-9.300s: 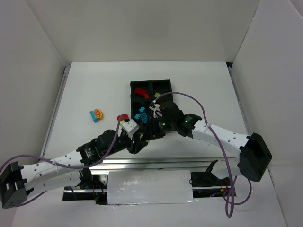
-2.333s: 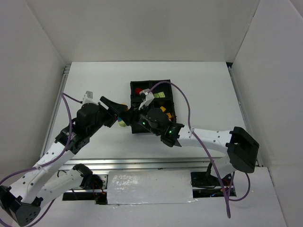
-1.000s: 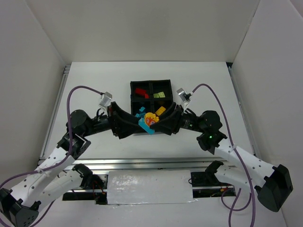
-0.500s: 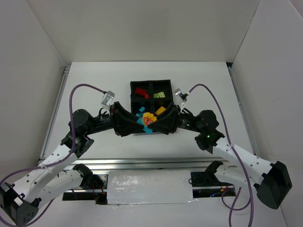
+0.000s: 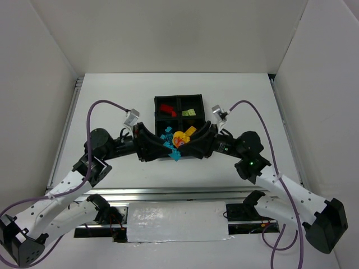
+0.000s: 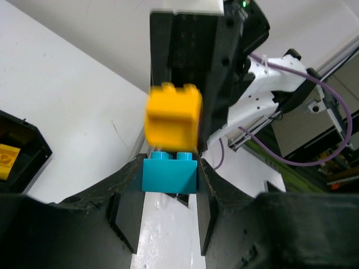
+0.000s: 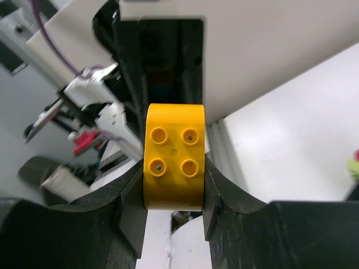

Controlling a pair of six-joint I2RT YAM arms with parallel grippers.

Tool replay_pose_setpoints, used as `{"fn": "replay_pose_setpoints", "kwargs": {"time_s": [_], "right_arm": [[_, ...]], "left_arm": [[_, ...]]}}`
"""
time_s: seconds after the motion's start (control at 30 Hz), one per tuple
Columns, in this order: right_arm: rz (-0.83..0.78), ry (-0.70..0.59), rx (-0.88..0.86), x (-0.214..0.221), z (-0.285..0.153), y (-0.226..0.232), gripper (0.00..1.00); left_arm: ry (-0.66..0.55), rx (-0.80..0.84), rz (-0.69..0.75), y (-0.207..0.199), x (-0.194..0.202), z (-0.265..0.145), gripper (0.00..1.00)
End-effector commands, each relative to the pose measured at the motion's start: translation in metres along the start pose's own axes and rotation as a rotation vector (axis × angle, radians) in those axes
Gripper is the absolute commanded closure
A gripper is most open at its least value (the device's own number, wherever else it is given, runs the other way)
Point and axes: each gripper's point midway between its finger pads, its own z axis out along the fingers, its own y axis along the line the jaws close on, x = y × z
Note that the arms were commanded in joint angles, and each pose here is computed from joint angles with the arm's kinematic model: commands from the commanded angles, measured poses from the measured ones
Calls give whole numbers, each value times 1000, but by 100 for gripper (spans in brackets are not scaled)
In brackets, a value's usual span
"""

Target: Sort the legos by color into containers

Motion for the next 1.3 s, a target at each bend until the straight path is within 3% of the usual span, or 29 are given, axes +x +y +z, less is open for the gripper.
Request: {"fn": "replay_pose_setpoints", "kwargs": {"time_s": [0.0, 0.2, 0.3, 0.33, 0.4, 0.5, 0.73, 0.9, 0.97, 1.0, 1.03, 1.2, 1.27], "right_arm": [[-57, -131, 136, -36, -23, -28, 100], [-139, -220, 299, -76, -54, -44, 100], [-141, -226, 487, -91, -63, -69, 100], [-72, -188, 694, -80, -77, -113, 100], [35, -97, 951, -63, -95, -166, 100], [96, 15, 1177, -43, -110, -222, 98], [99, 128, 1231, -21, -86, -269, 96], [89, 175, 1218, -10, -74, -274, 95], [96, 207, 1213, -1, -69, -279, 88], [98, 215, 1218, 2, -69, -280, 80], [101, 225, 1225, 6, -69, -284, 54], [97, 217, 1225, -2, -62, -284, 7], [88, 206, 1230, -9, -61, -281, 1]], "left_arm": [[0, 4, 102, -7, -7, -2, 100], [23, -51, 103, 4, 0, -5, 100], [-5, -181, 118, 23, -10, -8, 100], [12, -223, 108, 31, -6, -10, 100], [19, -239, 129, 32, -9, -11, 100], [-3, -284, 127, 36, -15, -14, 100], [-7, -537, 44, 75, -15, -29, 100], [-2, -578, 28, 83, -11, -32, 100], [-6, -593, 23, 87, -10, -32, 100], [-4, -598, 20, 89, -9, -32, 100], [-5, -602, 15, 90, -9, -31, 100], [-21, -684, 23, 110, -14, -31, 100], [-27, -724, 30, 119, -18, -30, 100]]}}
